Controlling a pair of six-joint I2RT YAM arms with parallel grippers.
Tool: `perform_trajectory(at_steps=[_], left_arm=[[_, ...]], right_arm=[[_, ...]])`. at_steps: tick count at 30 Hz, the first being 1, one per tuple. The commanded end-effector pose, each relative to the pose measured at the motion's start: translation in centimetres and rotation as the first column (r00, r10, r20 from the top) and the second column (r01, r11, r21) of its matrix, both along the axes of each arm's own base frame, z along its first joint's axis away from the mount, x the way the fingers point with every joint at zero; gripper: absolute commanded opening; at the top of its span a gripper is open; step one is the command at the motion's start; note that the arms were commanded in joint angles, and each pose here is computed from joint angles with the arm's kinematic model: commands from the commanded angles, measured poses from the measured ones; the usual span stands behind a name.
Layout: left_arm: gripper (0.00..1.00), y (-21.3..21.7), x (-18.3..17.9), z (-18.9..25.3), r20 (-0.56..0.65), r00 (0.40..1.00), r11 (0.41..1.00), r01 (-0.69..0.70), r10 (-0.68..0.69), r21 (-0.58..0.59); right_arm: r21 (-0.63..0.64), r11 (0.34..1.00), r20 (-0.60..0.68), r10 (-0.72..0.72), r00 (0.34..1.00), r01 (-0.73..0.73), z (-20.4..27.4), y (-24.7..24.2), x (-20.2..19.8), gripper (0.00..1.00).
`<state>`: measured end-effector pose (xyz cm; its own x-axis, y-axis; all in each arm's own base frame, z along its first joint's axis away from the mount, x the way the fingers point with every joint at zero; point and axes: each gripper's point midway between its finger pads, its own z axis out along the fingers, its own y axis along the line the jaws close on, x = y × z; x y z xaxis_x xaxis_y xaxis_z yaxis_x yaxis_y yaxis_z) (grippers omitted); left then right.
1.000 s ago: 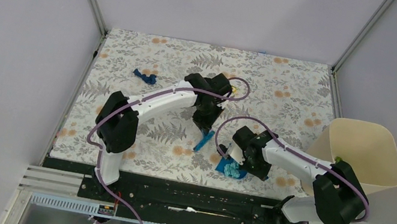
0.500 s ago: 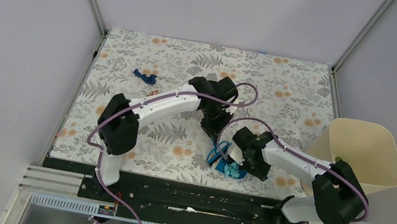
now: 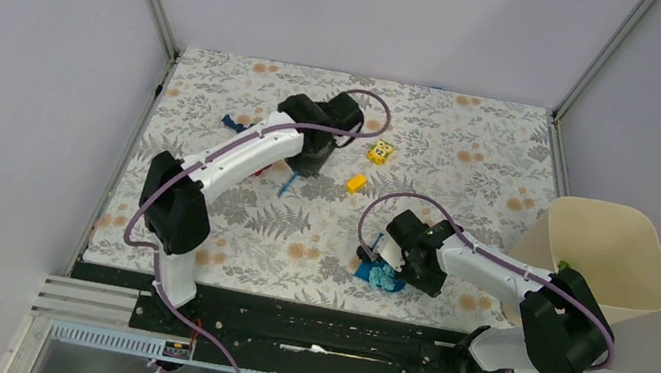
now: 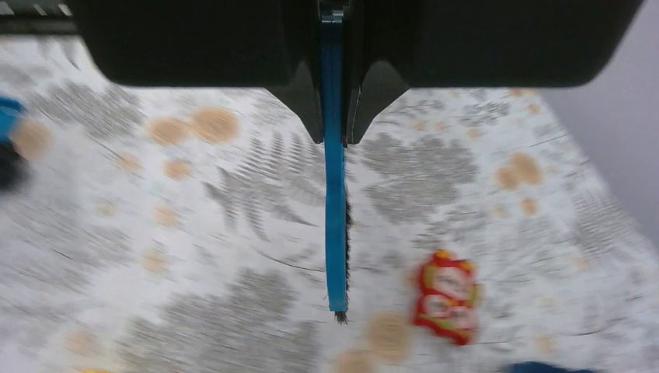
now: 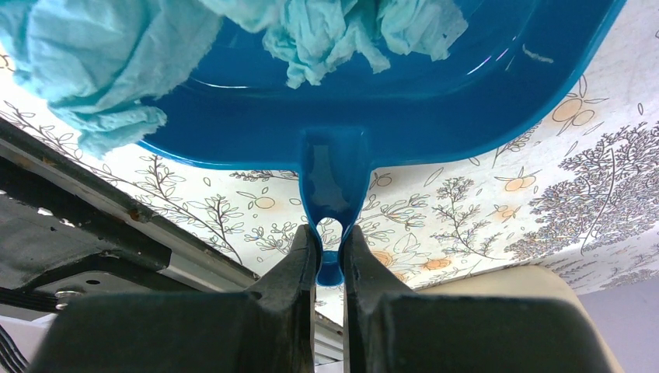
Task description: Sweep away the paper scraps from the table
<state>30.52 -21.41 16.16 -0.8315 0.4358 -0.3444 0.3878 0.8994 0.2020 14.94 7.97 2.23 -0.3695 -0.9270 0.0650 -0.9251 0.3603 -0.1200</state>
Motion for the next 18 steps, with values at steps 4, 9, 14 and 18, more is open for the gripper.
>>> perform_trajectory(at_steps=[4, 9, 14, 18], left_arm=[[0.00, 10.2, 6.5, 3.0, 0.296, 0.935, 0.921, -0.279, 0.196, 0.273], [0.00, 13.2, 11.4, 2.4, 0.409, 0.893, 0.840, -0.363, 0.188, 0.404], [0.00, 13.2, 16.4, -0.9, 0.382, 0.904, 0.833, -0.356, 0.192, 0.424], [0.00, 11.6, 19.2, -4.9, 0.324, 0.937, 0.865, -0.266, 0.129, 0.426]], right_arm=[[0.018, 1.000, -0.008, 0.001, 1.000, 0.000, -0.1, 0.5, -0.3, 0.00], [0.027, 1.000, -0.014, -0.001, 1.000, 0.001, -0.2, 0.8, -0.2, 0.00], [0.036, 0.999, -0.017, -0.003, 1.000, 0.004, -0.1, 1.0, -0.3, 0.00], [0.043, 0.999, -0.017, -0.004, 1.000, 0.005, 0.0, 1.0, -0.4, 0.00]])
